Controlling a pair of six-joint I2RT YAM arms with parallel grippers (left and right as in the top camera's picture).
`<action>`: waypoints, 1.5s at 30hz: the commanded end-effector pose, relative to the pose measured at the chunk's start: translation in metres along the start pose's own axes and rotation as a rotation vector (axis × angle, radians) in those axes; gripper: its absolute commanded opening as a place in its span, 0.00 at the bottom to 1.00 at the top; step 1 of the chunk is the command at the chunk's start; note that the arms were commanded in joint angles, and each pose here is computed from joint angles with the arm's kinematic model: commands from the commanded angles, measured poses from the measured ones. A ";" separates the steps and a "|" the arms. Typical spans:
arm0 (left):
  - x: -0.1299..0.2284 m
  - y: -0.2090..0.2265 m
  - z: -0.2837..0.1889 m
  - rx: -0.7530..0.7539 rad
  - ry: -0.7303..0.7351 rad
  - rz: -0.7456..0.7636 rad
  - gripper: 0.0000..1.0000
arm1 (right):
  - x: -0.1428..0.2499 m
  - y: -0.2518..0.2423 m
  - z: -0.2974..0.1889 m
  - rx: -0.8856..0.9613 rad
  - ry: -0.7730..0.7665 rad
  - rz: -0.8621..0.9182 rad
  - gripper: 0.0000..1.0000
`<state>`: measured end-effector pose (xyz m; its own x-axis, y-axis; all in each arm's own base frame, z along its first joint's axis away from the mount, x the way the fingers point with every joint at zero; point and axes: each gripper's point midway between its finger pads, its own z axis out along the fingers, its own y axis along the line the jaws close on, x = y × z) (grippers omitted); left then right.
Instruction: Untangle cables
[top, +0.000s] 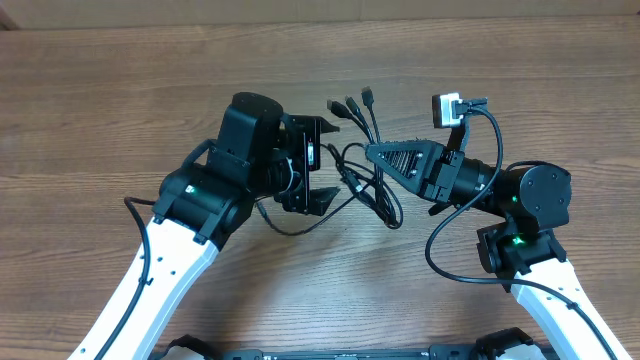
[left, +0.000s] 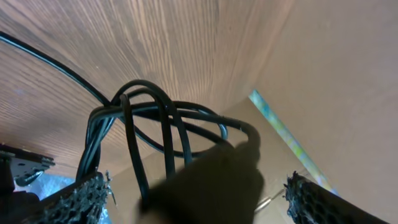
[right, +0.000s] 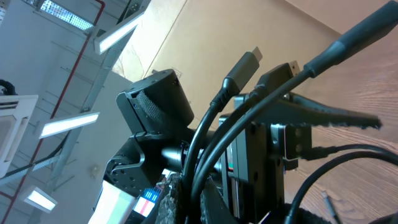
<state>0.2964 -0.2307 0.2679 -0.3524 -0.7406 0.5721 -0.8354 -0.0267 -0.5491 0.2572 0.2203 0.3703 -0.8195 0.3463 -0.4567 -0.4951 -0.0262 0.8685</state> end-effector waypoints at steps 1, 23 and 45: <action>0.009 -0.003 -0.007 0.011 0.042 0.061 0.95 | -0.003 0.010 0.001 -0.018 -0.004 -0.029 0.04; 0.039 0.036 0.033 -0.157 0.135 0.150 0.75 | -0.003 0.010 0.001 -0.019 -0.004 -0.030 0.04; 0.003 0.025 0.031 -0.121 -0.004 0.137 0.13 | -0.002 0.010 0.001 -0.018 -0.003 -0.029 0.04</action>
<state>0.2740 -0.2755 0.2462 -0.5191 -0.6599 0.5432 -0.8115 0.1810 -0.5556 0.2572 0.2203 0.3701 -0.8199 0.3458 -0.4563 -0.4945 -0.0258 0.8688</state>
